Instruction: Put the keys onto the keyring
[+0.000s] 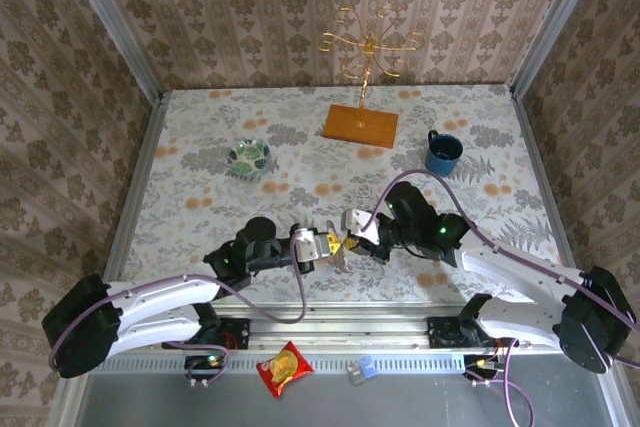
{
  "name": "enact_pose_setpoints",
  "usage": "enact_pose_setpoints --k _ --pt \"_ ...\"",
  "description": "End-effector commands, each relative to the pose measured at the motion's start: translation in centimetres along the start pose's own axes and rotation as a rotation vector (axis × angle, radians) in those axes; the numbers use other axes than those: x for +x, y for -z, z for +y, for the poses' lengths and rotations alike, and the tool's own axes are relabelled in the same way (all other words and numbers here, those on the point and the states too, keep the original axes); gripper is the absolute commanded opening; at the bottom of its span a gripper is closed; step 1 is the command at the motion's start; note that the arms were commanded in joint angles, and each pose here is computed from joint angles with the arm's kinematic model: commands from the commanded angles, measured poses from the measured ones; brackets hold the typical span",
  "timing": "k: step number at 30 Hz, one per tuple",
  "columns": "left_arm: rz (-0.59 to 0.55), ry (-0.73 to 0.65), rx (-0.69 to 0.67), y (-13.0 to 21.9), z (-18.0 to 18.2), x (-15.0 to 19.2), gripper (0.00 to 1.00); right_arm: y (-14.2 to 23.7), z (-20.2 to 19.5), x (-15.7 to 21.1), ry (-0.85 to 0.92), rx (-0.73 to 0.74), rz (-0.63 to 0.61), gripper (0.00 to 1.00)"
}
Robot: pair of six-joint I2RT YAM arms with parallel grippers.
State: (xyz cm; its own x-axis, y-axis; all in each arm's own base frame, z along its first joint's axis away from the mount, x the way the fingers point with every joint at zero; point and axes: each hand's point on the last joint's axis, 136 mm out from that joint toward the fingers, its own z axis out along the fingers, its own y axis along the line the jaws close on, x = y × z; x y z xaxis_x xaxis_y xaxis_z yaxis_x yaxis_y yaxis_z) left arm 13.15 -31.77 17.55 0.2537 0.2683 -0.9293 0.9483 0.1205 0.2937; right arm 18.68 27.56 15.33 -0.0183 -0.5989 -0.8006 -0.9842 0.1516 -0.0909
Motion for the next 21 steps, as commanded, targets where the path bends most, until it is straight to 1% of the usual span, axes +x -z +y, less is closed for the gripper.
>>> enact_pose_setpoints --k 1,4,8,15,21 --pt "-0.103 -0.012 0.015 0.0 -0.1 -2.4 0.00 0.0 -0.4 -2.2 0.017 -0.017 -0.048 0.16" --pt "-0.097 -0.015 -0.001 0.2 0.0 -2.1 0.00 0.5 -0.6 -2.3 0.032 0.014 -0.060 0.24" --pt "-0.092 -0.009 -0.009 0.5 0.0 -1.8 0.00 1.3 -0.4 -2.0 0.042 0.042 -0.086 0.29" --pt "-0.100 -0.005 -0.007 0.5 -0.1 -1.8 0.00 1.6 0.3 -2.2 0.036 0.015 -0.112 0.30" --pt "-0.113 -0.002 -0.009 0.5 0.0 -2.0 0.00 1.1 0.0 -2.6 0.036 0.008 -0.118 0.27"
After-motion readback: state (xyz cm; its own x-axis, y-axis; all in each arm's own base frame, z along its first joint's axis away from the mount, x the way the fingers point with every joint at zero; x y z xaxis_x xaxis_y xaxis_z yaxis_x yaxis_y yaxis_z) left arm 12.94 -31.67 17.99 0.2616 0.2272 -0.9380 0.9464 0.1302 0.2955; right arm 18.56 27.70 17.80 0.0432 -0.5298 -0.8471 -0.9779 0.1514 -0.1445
